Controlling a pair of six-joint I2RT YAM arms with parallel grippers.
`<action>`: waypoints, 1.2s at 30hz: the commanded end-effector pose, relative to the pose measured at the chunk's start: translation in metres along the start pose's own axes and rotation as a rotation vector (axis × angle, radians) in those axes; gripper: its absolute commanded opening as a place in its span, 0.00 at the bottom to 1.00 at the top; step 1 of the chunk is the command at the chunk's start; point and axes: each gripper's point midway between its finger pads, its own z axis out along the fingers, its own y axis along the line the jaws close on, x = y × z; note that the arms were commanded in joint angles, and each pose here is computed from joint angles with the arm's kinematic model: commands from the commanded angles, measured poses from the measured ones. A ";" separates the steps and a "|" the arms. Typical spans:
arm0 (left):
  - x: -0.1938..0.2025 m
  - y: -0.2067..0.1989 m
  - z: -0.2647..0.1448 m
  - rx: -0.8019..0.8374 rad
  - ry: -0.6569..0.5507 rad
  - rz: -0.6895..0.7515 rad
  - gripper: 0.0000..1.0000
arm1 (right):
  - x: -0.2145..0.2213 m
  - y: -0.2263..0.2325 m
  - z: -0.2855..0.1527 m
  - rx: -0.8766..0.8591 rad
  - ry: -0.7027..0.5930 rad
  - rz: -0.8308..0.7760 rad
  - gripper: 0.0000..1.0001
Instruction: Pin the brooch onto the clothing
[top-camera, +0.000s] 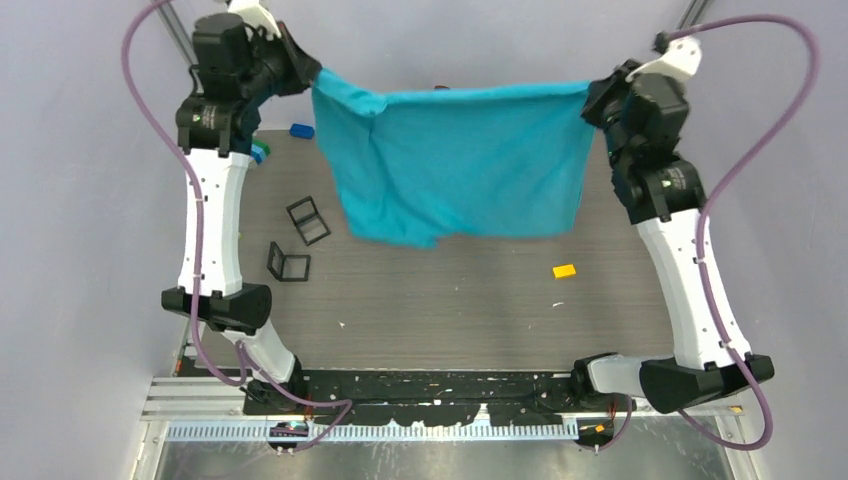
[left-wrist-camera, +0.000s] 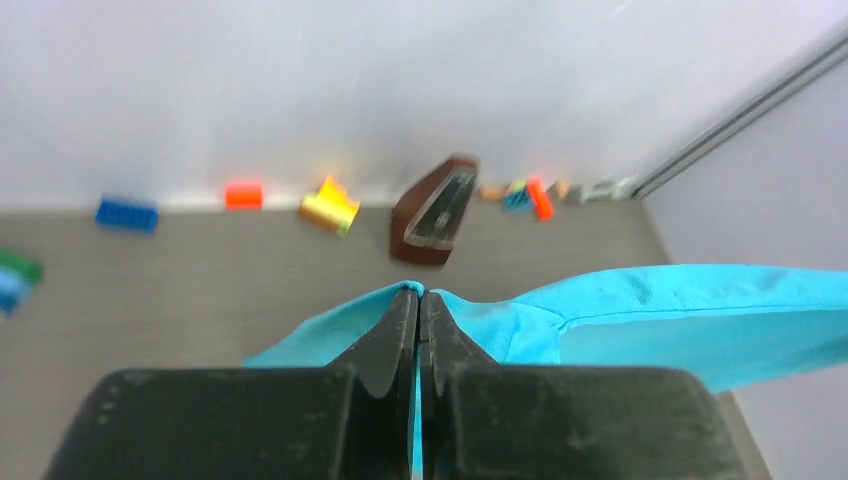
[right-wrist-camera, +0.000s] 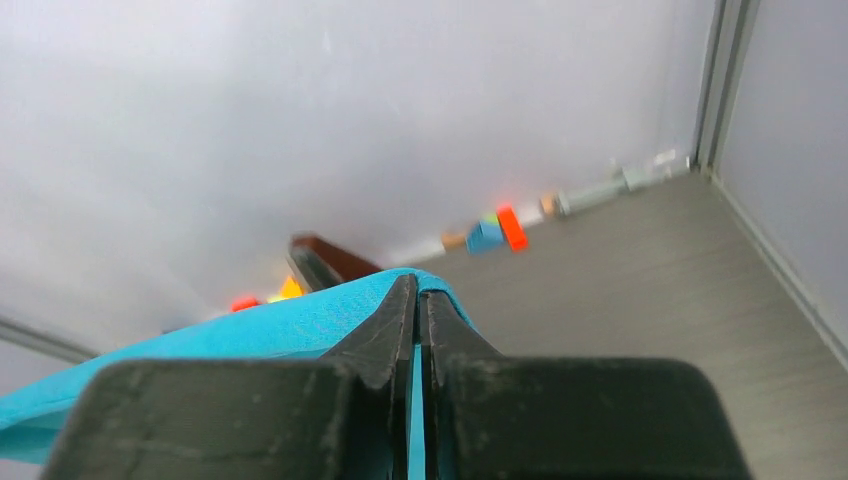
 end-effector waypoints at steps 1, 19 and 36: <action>-0.078 -0.052 -0.062 0.180 -0.233 0.101 0.00 | -0.116 0.020 -0.047 -0.122 -0.305 0.081 0.00; 0.291 -0.003 -0.206 0.125 0.506 -0.312 0.08 | 0.175 -0.135 -0.180 0.212 0.236 0.403 0.07; 0.307 0.032 -0.215 -0.010 0.386 -0.204 1.00 | 0.225 -0.146 -0.205 0.205 0.385 0.370 0.82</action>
